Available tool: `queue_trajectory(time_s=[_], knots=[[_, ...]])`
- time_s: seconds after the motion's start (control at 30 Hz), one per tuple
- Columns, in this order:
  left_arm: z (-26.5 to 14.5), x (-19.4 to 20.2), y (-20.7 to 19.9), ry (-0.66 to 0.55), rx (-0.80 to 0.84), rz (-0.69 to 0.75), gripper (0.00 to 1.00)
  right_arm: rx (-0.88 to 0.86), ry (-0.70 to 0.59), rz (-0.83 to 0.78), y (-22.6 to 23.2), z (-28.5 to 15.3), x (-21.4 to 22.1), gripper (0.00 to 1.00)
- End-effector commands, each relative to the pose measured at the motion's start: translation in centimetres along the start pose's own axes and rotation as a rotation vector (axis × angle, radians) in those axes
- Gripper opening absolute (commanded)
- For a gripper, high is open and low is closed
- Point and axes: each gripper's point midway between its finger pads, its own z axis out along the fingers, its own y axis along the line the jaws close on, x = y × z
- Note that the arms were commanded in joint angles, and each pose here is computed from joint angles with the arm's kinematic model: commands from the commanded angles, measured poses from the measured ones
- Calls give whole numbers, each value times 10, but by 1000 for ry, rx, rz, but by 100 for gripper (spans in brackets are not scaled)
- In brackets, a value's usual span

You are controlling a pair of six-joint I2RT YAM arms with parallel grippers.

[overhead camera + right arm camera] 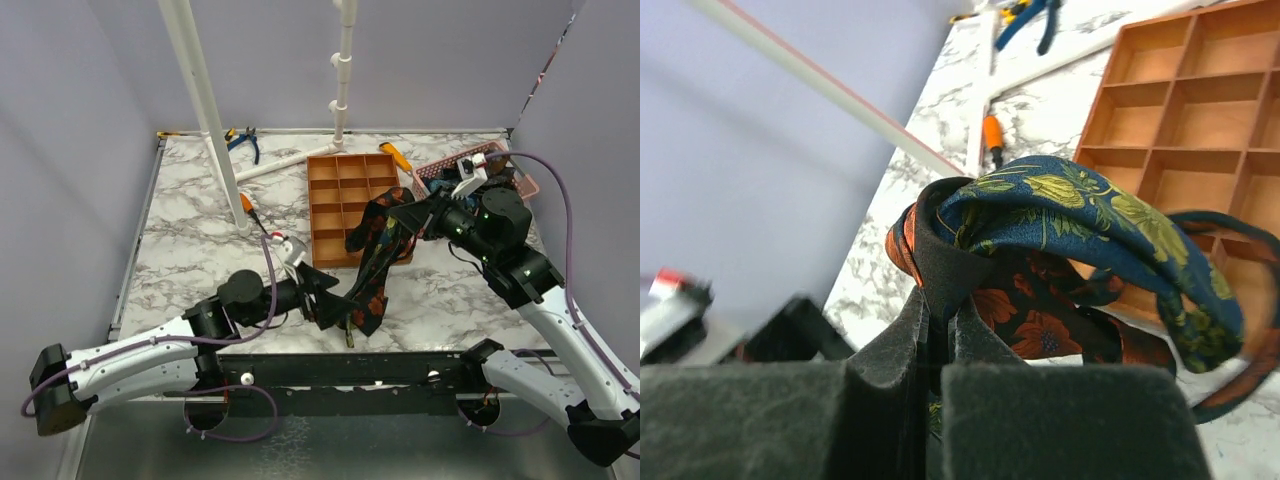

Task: Roll the ties
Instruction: Pick up the tie at the center of the board, then place the tie at the center of the board.

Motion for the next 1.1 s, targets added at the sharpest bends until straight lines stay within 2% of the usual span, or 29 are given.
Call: queue_trajectory(time_s=[0.0, 0.17, 0.47, 0.57, 0.6, 0.63, 0.67, 0.7, 0.73, 0.77, 0.83, 0.9, 1.07], knots=[[15, 9, -10, -83, -83, 130, 99, 114, -87, 110, -17, 1, -12, 0], [25, 20, 24, -107, -294, 215, 99, 139, -62, 133, -24, 1, -3, 1], [47, 51, 68, -4, -492, 340, 99, 141, -25, 127, -25, -3, 6, 0], [44, 53, 77, -8, -535, 354, 90, 111, 4, 112, -19, -5, 10, 1], [45, 54, 77, 1, -528, 366, 83, 105, 16, 110, -18, -5, 12, 7], [46, 56, 76, 12, -518, 378, 73, 96, 38, 107, -16, -6, 15, 22], [47, 59, 74, 27, -498, 390, 58, 93, 52, 104, -16, -7, 18, 33], [48, 61, 72, 40, -481, 400, 46, 101, 58, 103, -18, -8, 20, 53], [49, 61, 69, 46, -463, 403, 35, 113, 60, 101, -20, -10, 22, 65], [48, 62, 67, 53, -453, 403, 24, 133, 55, 96, -23, -14, 22, 74], [40, 58, 66, 63, -461, 389, 4, 183, 33, 83, -32, -22, 19, 85], [24, 44, 67, 55, -514, 368, 0, 234, 4, 70, -40, -33, 16, 89], [-39, -19, 73, -97, -697, 297, 0, 361, -23, 63, -72, -48, 30, 91]])
